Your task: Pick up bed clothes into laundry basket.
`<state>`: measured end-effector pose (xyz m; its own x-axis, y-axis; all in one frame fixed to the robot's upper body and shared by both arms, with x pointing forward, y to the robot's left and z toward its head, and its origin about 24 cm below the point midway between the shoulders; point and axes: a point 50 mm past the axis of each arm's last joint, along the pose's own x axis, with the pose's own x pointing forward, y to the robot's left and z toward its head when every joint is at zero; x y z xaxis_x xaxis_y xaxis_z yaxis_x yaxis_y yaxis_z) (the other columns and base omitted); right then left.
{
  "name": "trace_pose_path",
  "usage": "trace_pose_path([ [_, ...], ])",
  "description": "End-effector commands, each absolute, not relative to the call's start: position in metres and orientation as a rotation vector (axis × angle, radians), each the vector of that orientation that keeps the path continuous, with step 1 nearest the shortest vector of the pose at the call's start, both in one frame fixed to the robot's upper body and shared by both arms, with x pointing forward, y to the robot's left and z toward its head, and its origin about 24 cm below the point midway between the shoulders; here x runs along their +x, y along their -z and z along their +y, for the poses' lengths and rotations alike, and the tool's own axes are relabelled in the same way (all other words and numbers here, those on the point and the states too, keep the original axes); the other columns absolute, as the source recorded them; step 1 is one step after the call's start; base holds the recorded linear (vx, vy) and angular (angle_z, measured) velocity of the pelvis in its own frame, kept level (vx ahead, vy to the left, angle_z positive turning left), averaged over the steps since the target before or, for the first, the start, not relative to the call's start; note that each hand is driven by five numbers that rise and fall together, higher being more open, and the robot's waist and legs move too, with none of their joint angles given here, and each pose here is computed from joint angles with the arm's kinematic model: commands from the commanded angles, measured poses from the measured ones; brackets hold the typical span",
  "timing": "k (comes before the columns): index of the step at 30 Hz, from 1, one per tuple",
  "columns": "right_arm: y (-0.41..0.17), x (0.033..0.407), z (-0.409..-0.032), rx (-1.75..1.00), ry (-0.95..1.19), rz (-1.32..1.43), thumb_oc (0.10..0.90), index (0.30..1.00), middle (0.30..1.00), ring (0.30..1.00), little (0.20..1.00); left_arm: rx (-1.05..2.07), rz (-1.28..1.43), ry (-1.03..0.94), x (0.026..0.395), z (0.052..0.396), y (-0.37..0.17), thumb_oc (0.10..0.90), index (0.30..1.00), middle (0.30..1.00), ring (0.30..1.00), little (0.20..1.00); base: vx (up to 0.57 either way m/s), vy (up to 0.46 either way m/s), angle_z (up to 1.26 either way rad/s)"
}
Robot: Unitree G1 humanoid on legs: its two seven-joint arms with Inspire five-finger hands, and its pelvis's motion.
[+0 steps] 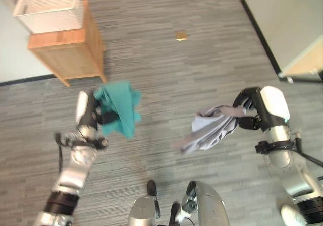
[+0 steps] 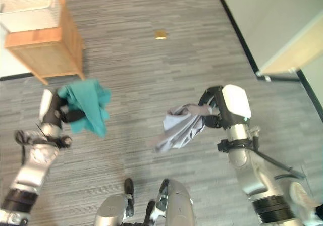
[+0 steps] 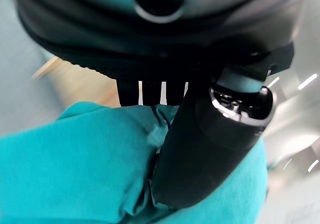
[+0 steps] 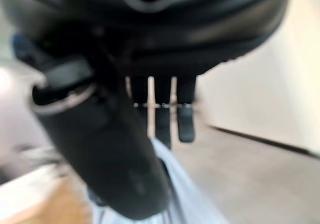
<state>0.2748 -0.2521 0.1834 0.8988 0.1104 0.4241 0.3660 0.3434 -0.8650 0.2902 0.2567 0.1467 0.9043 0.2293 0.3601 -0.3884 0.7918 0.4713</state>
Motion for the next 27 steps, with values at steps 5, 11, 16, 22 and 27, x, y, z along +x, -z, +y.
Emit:
trace_pose_path([
  [5,-0.248,0.282,-0.224,-1.112,0.194,-0.782,0.400,0.300,0.300,0.300,0.300,0.623,-0.590,-0.421,0.267,0.258,-0.189,0.400,0.300,0.300,0.300,0.300,0.65,-0.410,0.80],
  [11,-0.242,0.270,-0.239,-1.125,0.219,-0.737,0.400,0.300,0.300,0.300,0.300,0.569,-0.524,-0.423,0.257,0.260,-0.167,0.400,0.300,0.300,0.300,0.300,0.36,-0.332,1.12],
  [16,-0.247,0.256,-0.272,-1.137,0.370,-0.707,0.400,0.300,0.300,0.300,0.300,0.490,-0.509,-0.361,0.260,0.249,-0.163,0.400,0.300,0.300,0.300,0.300,0.06,-0.318,1.26],
  [22,-0.237,0.251,-0.284,-1.124,0.402,-0.642,0.400,0.300,0.300,0.300,0.300,0.467,-0.475,-0.368,0.256,0.256,-0.158,0.400,0.300,0.300,0.300,0.300,0.06,-0.076,0.84],
  [27,-0.217,0.248,-0.286,-1.068,0.399,-0.579,0.400,0.300,0.300,0.300,0.300,0.449,-0.415,-0.347,0.249,0.258,-0.143,0.400,0.300,0.300,0.300,0.300,0.12,0.020,0.25],
])
